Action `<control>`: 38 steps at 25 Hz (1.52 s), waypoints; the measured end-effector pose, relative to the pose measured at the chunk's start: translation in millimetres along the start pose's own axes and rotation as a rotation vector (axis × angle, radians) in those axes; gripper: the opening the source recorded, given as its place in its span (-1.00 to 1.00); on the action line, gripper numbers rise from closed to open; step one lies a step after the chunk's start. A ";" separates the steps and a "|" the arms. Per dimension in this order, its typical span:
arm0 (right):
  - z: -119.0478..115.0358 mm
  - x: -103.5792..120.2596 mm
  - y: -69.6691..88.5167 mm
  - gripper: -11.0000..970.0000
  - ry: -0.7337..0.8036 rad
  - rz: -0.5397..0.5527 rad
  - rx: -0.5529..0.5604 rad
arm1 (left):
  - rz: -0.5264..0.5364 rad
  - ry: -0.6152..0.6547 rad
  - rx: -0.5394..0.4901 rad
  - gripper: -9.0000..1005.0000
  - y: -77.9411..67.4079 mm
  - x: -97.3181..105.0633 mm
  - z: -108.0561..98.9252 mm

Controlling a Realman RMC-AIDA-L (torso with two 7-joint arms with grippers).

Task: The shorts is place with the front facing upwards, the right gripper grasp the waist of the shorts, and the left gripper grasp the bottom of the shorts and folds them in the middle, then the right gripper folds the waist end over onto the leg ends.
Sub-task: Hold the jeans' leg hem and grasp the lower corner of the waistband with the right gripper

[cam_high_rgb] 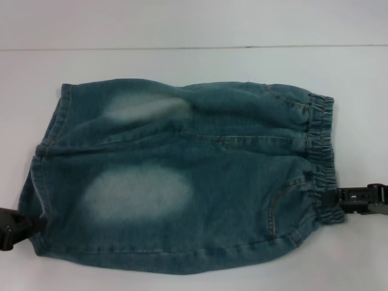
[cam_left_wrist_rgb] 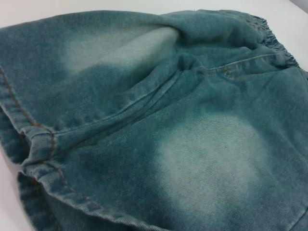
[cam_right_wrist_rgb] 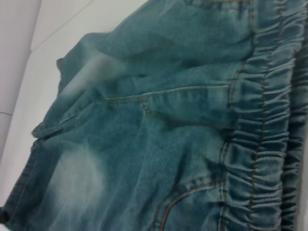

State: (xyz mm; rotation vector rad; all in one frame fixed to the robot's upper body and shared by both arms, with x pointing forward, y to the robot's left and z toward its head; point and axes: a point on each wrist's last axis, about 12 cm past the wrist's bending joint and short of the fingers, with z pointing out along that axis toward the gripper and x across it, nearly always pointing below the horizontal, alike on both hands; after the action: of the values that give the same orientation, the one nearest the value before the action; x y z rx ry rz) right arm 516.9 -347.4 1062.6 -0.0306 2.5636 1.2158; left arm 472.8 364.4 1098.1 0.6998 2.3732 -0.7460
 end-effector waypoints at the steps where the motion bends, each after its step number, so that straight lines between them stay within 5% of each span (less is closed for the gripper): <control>1: 0.9 0.1 1.1 0.89 0.005 0.000 -0.007 | 0.000 0.000 0.001 -0.93 -0.1 -0.1 0.0; 38: -5.8 -4.4 3.6 0.88 -0.015 0.003 -0.050 | 0.002 0.002 0.018 -0.93 -2.4 -1.6 2.2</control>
State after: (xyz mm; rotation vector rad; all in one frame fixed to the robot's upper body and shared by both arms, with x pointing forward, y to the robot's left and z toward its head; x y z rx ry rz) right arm 519.0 -350.0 1070.0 -0.0282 2.5210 1.2756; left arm 473.2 360.8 1098.5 0.7101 2.3701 -0.7673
